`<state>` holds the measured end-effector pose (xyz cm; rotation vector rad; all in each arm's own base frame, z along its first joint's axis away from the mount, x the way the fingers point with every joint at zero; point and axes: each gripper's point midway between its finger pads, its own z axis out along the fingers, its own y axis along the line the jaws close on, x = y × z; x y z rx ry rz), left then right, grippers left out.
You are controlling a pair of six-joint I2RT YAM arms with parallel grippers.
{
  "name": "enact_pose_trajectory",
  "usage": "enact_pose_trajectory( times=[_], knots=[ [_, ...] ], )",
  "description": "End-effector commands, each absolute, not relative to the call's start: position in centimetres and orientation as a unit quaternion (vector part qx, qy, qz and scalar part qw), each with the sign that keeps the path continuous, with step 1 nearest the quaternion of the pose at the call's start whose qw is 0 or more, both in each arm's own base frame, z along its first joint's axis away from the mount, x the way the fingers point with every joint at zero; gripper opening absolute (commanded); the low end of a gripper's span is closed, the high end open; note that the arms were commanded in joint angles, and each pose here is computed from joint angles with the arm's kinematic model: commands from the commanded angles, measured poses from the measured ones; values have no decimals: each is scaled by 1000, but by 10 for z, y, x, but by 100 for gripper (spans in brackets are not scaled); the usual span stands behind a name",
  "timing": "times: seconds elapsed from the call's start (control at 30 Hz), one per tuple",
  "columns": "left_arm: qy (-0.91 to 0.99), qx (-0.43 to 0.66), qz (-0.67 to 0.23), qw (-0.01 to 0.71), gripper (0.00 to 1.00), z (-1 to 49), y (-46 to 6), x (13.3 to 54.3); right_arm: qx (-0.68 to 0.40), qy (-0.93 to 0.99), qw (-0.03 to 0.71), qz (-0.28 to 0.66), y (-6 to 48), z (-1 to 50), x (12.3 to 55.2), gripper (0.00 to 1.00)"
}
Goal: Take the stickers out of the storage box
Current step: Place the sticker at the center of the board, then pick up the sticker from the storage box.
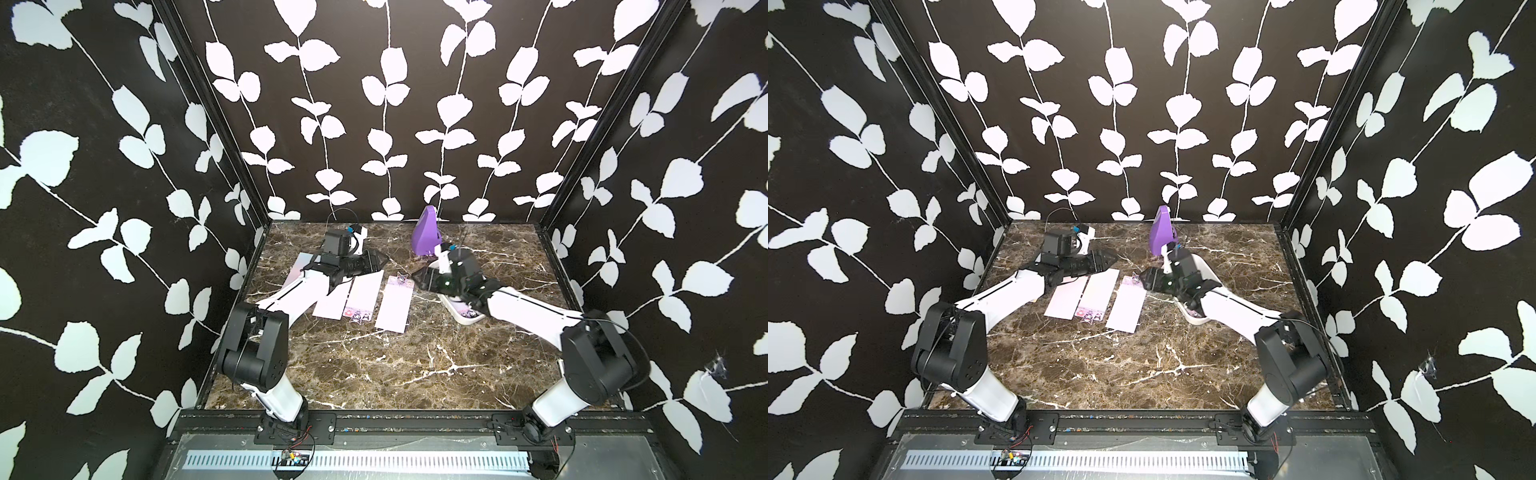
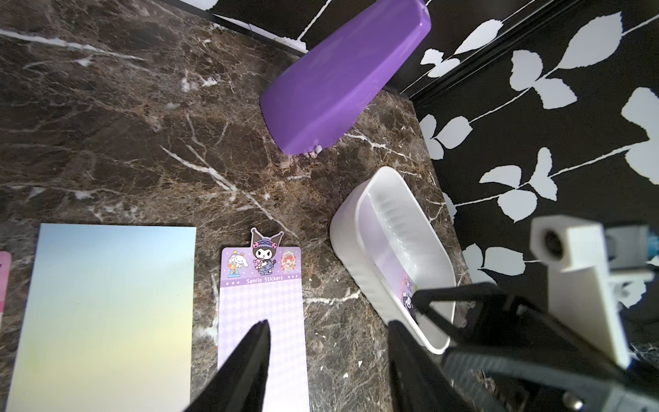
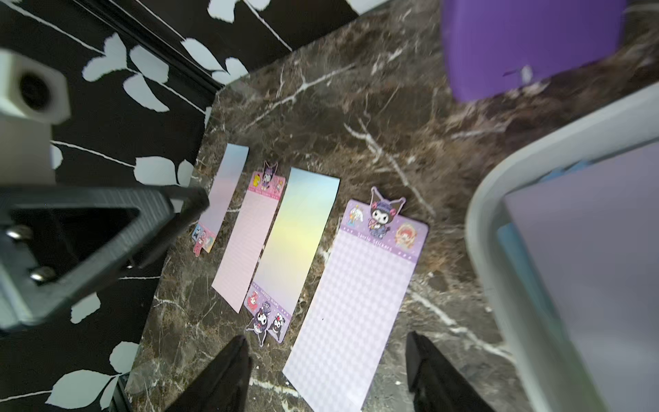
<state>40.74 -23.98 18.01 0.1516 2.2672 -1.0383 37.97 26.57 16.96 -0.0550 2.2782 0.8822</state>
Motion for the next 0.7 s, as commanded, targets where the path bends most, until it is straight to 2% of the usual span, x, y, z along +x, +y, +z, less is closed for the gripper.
enact_pose_trajectory(
  times=[0.0,0.17,0.33,0.67],
  knots=[
    [861,74,-401,304,55,182,-257,405,-38,884,337,321,232,180,383,71],
    [872,100,-396,269,55,168,-286,401,-25,910,317,268,179,170,384,73],
    [877,124,-395,245,55,160,-316,400,-29,940,259,220,146,144,379,74],
    [903,138,-363,182,55,122,-339,399,-33,959,192,203,136,96,381,75]
  ],
)
